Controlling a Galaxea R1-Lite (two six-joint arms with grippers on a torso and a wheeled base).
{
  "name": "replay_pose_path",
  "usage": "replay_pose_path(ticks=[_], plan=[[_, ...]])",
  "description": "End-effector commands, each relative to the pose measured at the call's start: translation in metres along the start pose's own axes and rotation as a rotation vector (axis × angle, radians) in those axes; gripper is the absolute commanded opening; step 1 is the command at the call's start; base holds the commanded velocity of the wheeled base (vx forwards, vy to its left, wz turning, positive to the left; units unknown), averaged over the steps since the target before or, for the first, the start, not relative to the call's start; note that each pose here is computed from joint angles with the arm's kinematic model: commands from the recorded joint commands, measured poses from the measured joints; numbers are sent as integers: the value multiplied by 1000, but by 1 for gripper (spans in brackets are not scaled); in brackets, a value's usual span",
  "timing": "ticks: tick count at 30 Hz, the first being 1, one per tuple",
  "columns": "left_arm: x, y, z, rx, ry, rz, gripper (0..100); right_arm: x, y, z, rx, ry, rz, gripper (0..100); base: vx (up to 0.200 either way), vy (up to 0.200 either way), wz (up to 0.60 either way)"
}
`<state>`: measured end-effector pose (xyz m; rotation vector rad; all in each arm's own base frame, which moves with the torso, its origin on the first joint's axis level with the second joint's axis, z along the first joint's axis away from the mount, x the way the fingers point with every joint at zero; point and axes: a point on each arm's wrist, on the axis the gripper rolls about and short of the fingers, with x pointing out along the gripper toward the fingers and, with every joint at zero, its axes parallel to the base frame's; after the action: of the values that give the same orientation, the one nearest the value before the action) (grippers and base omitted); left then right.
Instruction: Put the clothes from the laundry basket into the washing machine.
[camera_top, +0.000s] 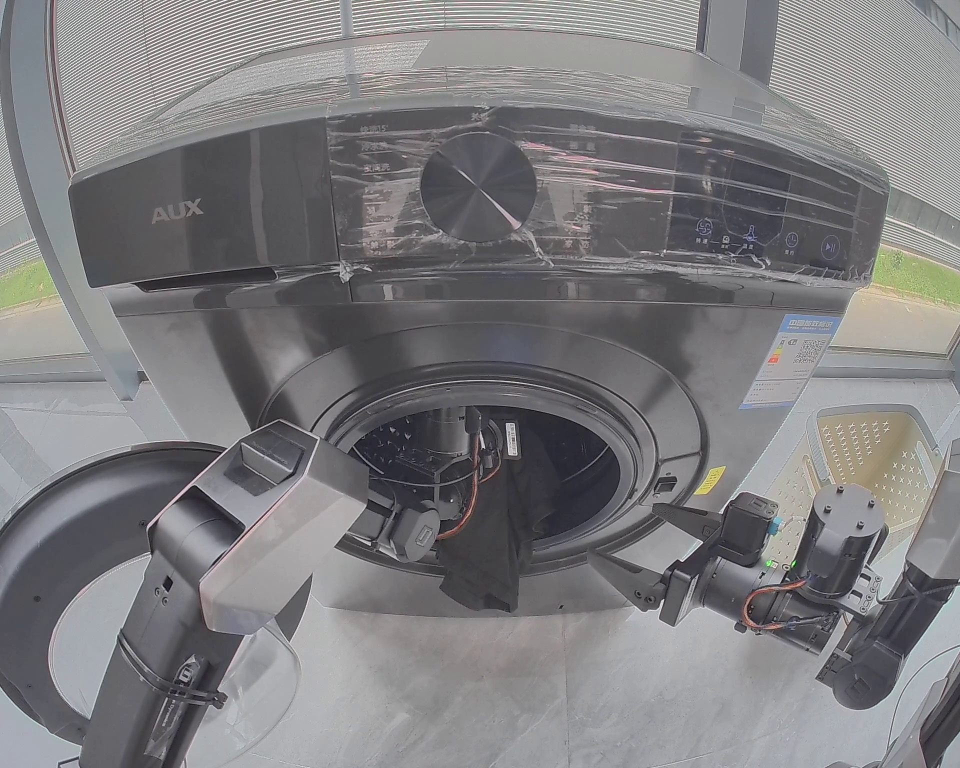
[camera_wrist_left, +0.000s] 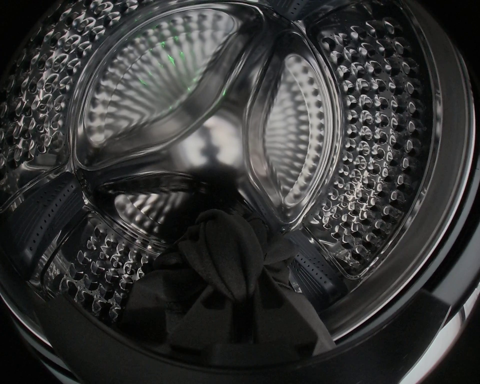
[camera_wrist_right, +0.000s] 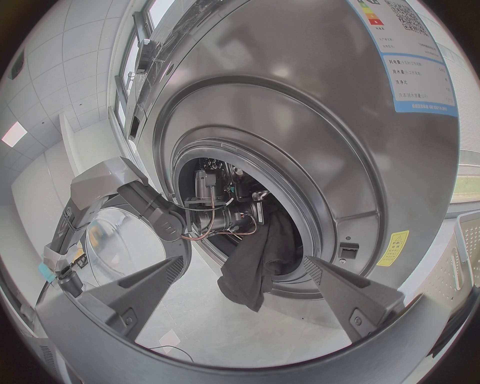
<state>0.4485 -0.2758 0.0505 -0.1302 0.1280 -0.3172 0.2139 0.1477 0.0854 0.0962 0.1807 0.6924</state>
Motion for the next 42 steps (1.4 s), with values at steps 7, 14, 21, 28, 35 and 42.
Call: replay_pose_path(ticks=[7,14,21,28,35,42], plan=[[1,0,-20,5,39,9,100,0,0,0,-1,-6,0,100,0,0,0],[-35,-18,-21,46,163,-78,100,0,-1,1,-1,-7,0,100,0,0,0],[-56,-17,-42,68,279,-129,100,0,0,1,-1,-7,0,100,0,0,0],[-53,-9,-61,83,330,-108,100,0,0,1,-1,-9,1,100,0,0,0],[-46,-8,-69,86,327,-100,0,0,-1,1,-1,-11,-1,100,0,0,0],[-41,-8,-60,71,284,-87,0,1,-1,2,-1,-13,1,100,0,0,0]])
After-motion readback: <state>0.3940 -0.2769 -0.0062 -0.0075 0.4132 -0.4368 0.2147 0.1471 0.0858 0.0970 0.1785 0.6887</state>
